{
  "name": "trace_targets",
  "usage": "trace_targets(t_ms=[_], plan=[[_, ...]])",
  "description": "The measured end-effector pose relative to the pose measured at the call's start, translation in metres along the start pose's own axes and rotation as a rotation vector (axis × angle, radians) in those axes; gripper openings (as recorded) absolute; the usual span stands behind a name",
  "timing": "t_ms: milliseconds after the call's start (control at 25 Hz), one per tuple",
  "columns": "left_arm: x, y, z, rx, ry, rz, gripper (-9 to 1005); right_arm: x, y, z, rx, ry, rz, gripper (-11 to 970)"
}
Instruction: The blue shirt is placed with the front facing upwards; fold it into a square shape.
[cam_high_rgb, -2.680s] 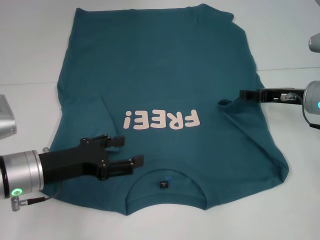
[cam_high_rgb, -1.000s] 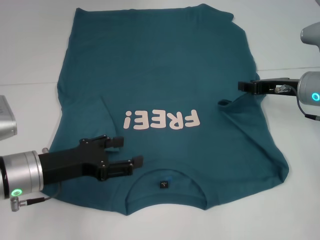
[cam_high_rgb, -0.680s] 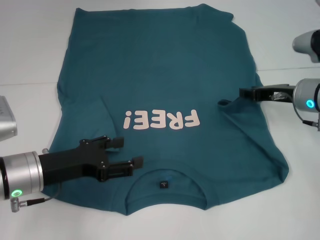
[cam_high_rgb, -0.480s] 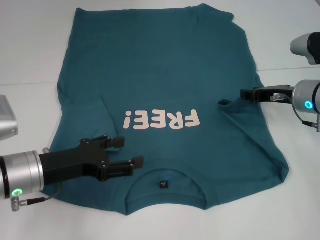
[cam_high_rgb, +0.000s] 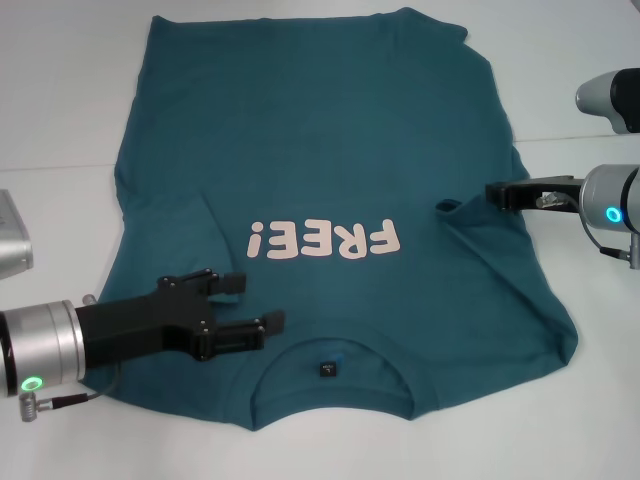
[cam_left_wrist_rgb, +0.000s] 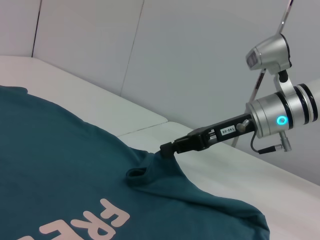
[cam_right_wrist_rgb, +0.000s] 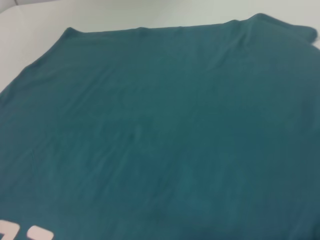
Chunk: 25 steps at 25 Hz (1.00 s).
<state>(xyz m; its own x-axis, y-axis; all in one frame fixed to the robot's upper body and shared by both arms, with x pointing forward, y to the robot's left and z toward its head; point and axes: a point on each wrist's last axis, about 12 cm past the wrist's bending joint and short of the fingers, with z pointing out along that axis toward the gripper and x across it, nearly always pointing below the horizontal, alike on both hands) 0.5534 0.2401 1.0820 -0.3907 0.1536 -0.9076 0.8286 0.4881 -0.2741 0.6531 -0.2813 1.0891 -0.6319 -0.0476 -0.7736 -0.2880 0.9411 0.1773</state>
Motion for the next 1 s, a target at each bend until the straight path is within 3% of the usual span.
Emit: trace_targets(t_ms=[240, 1000], plan=[[0.000, 0.000, 0.000, 0.000, 0.000, 0.000, 868, 0.000, 0.003, -0.001, -0.031, 0.010, -0.001, 14], [-0.001, 0.000, 0.001, -0.002, -0.007, -0.001, 870, -0.003, 0.044, 0.008, -0.210, 0.066, -0.047, 17]])
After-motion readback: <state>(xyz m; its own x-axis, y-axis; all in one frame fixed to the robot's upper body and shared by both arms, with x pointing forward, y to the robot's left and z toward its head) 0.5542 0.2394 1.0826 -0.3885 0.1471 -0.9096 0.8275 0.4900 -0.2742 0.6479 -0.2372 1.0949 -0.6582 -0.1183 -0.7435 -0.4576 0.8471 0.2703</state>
